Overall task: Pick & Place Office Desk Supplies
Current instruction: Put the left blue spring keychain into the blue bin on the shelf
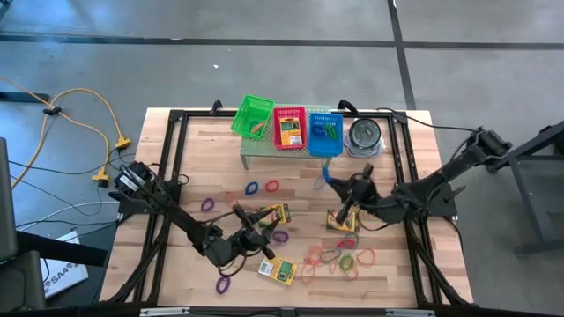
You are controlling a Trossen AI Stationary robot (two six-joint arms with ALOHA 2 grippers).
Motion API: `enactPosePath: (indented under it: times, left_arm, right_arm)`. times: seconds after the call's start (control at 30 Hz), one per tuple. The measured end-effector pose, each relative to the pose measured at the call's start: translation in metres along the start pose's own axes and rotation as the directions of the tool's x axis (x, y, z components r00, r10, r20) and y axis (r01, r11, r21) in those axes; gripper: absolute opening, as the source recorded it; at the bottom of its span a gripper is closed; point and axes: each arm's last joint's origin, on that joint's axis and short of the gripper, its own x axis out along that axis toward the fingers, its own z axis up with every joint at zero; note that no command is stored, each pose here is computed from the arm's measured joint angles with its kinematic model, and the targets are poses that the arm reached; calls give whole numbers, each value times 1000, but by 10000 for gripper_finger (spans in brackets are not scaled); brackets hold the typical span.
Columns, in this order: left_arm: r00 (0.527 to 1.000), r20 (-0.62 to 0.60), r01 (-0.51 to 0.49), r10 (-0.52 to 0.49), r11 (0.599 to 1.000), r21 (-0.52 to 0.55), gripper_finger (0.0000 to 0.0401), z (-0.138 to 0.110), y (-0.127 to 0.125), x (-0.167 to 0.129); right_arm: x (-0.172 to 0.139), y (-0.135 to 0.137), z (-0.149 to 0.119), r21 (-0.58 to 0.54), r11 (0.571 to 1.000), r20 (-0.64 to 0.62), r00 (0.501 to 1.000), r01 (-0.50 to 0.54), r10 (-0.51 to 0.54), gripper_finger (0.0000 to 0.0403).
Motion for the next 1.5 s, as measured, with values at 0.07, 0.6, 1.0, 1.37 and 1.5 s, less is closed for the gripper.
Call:
enactPosePath:
  times: [0.07, 0.6, 1.0, 1.37, 1.5]
  left_arm:
    - [999, 24, 36, -36, 999, 17, 147, 8, 6, 0]
    - [855, -209, 384, -475, 850, -361, 147, 30, 168, 54]
    - [691, -229, 519, -686, 691, -504, 147, -7, 160, 61]
    - [654, -209, 572, -727, 656, -493, 147, -19, 141, 50]
    - [644, -202, 585, -737, 646, -490, 147, -18, 138, 46]
  right_arm:
    - [-3, -5, 7, 11, 1000, 15, 1000, -10, 10, 3]
    - [16, -45, 35, 0, 999, -97, 994, 42, -42, 3]
    - [62, -106, 101, 133, 968, -523, 845, 213, -114, 3]
    - [143, -136, 71, 111, 946, -763, 636, 305, -115, 3]
    - [160, -137, 63, 120, 948, -800, 594, 296, -84, 11]
